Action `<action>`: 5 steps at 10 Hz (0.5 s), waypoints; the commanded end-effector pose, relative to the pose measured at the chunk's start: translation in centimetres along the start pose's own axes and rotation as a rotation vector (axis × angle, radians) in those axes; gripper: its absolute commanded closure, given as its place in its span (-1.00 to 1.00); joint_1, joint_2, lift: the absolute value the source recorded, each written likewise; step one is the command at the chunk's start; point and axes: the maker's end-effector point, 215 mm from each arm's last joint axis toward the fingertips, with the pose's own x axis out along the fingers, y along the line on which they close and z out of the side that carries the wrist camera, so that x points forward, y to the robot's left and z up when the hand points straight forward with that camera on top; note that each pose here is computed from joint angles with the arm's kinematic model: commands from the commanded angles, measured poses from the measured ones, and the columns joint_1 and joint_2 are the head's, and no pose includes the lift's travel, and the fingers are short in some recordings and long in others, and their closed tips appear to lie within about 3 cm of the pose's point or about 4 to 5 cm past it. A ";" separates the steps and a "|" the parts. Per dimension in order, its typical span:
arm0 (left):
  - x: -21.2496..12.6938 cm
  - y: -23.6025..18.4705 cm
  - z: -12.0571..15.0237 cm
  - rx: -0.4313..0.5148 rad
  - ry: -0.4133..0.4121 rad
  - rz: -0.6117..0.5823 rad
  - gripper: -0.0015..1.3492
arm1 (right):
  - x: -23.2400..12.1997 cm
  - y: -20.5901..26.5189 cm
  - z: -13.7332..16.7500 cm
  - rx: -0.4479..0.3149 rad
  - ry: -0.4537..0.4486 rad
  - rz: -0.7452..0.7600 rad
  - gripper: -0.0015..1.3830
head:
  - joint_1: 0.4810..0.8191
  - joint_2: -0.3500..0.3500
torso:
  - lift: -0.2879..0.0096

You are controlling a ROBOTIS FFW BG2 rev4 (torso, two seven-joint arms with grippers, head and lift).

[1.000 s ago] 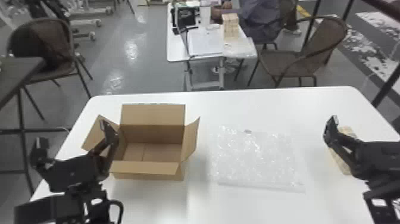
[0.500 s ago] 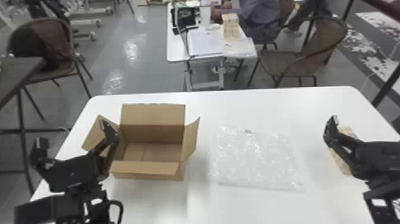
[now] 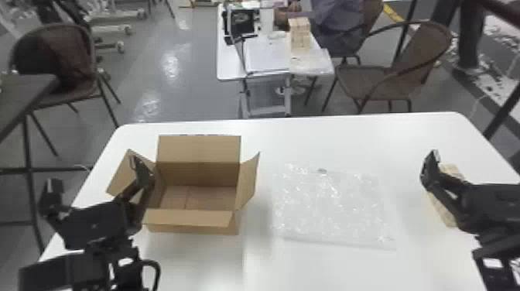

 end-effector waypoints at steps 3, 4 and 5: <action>0.0 0.0 0.0 0.000 0.000 0.000 -1.00 | 0.0 0.0 0.0 0.000 0.000 0.000 -1.00 | 0.16 0.25 | 0.26; 0.0 0.0 0.0 0.000 0.000 0.000 -1.00 | 0.0 0.0 0.0 0.000 0.000 0.000 -1.00 | 0.16 0.25 | 0.26; 0.0 0.0 0.0 0.000 0.000 0.000 -1.00 | 0.0 0.0 0.0 0.000 0.000 0.000 -1.00 | 0.16 0.25 | 0.26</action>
